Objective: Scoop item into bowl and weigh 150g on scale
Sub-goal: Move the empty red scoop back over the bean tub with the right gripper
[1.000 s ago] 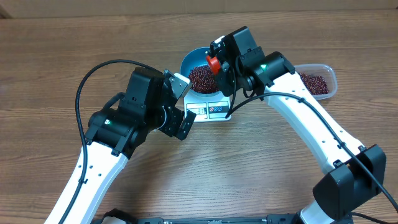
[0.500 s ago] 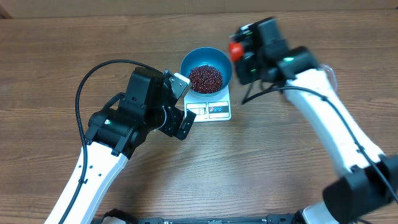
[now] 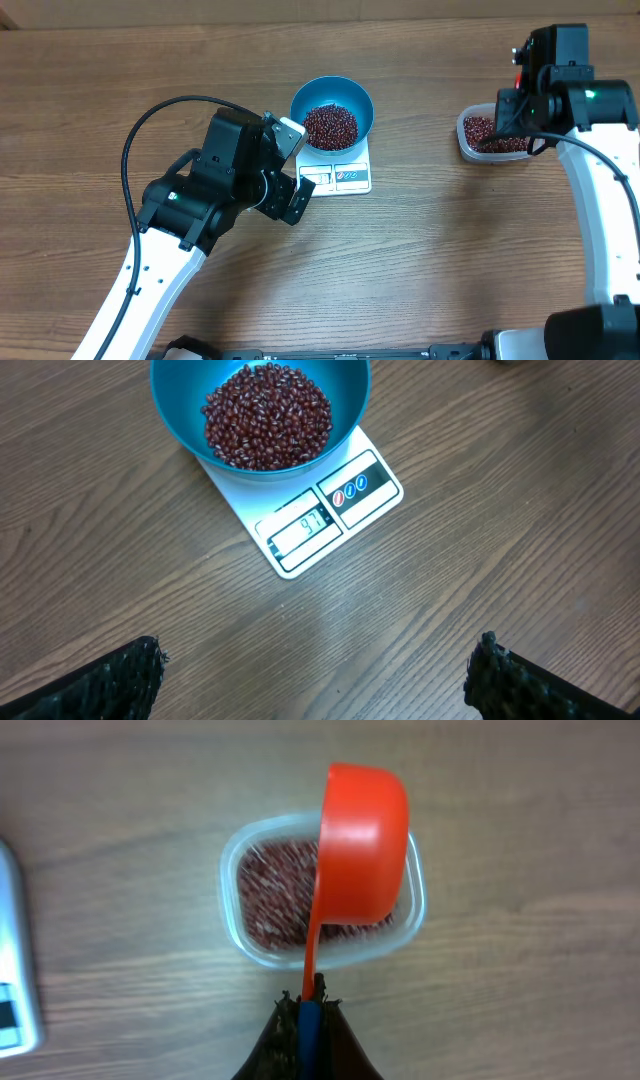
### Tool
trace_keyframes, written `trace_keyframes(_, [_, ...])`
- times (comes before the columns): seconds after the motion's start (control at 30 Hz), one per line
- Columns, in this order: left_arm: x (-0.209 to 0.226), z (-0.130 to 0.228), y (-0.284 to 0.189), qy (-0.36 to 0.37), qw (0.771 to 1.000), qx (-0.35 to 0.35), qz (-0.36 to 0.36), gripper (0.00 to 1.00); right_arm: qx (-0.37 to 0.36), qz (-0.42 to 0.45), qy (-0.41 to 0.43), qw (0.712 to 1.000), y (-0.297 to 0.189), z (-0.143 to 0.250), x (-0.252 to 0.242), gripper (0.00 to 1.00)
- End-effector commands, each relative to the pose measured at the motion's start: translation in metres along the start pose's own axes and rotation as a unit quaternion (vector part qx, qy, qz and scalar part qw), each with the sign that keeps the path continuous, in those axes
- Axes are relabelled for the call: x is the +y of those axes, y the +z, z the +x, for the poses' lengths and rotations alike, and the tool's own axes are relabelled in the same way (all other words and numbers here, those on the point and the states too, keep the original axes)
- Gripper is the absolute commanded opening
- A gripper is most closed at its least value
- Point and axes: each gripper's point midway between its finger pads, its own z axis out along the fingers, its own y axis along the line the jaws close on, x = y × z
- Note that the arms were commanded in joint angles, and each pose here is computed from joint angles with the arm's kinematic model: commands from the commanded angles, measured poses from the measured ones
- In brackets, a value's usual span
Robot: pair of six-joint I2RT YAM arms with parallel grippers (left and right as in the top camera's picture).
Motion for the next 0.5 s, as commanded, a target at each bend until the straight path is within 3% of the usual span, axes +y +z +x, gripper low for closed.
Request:
trace_keyframes(0.0, [-0.001,0.002,0.001,0.007,1.000,0.002,0.006,1.00,0.040,0.020,-0.001,0.999,0.025,0.016,-0.004,0.03])
trace_keyframes(0.47, [-0.001,0.002,0.000,0.007,1.000,0.002,0.006,1.00,0.136,0.059,-0.031,0.988,0.103,0.042,-0.003,0.04])
